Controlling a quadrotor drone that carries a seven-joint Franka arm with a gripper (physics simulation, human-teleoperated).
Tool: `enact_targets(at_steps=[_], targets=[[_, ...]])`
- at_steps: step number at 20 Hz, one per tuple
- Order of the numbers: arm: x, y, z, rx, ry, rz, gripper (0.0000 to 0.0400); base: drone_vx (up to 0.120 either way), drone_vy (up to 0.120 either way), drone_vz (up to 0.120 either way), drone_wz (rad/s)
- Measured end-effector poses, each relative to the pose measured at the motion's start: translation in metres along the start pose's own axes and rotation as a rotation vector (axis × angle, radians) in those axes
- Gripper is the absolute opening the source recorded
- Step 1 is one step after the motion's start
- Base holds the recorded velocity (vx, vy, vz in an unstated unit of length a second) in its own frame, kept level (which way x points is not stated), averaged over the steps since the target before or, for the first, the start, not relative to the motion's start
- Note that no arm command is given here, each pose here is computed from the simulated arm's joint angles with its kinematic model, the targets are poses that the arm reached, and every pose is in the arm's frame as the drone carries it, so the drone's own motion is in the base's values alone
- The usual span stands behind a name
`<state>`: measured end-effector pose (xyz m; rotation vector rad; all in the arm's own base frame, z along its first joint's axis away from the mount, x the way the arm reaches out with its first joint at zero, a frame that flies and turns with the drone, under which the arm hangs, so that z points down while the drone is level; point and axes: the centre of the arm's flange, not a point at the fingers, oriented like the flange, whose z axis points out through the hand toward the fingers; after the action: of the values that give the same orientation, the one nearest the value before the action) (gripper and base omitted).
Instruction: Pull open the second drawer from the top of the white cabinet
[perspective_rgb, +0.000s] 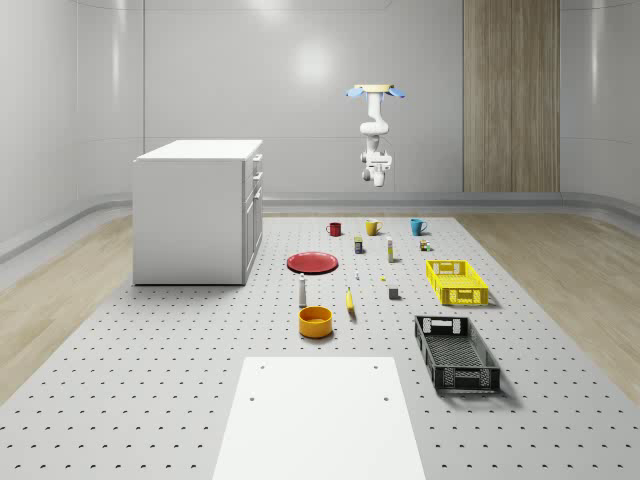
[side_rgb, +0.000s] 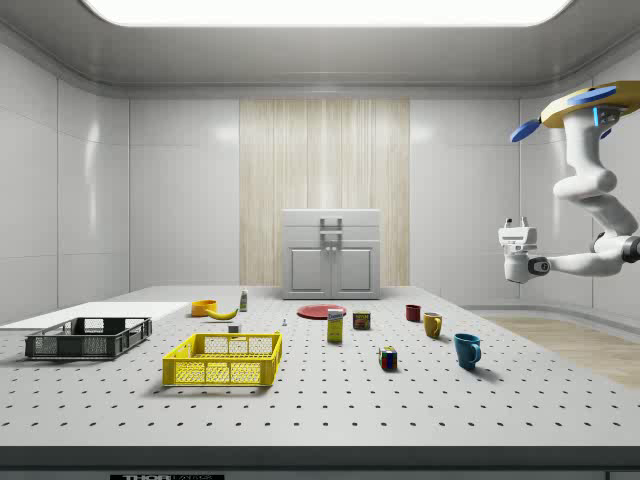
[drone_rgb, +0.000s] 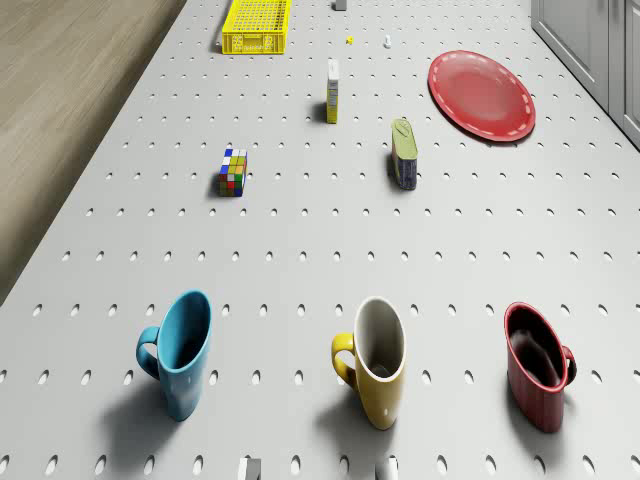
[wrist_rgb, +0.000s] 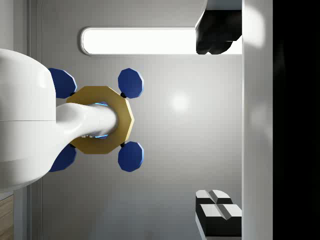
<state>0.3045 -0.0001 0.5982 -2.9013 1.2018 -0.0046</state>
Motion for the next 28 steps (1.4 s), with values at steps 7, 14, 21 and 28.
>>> enact_targets(at_steps=[7,14,21,28], targets=[[-0.002,0.002,-0.050,0.004,0.004,0.000,0.0318,0.000,-0.040,0.000,0.000],[0.050,0.050,-0.049,0.573,-0.570,0.003,0.0314,0.046,-0.109,0.000,0.000],[0.069,0.067,-0.013,0.951,-0.950,0.000,0.0308,0.120,-0.120,0.051,0.000],[0.071,0.069,0.000,1.065,-1.065,-0.001,0.0306,0.120,-0.120,0.046,0.000]])
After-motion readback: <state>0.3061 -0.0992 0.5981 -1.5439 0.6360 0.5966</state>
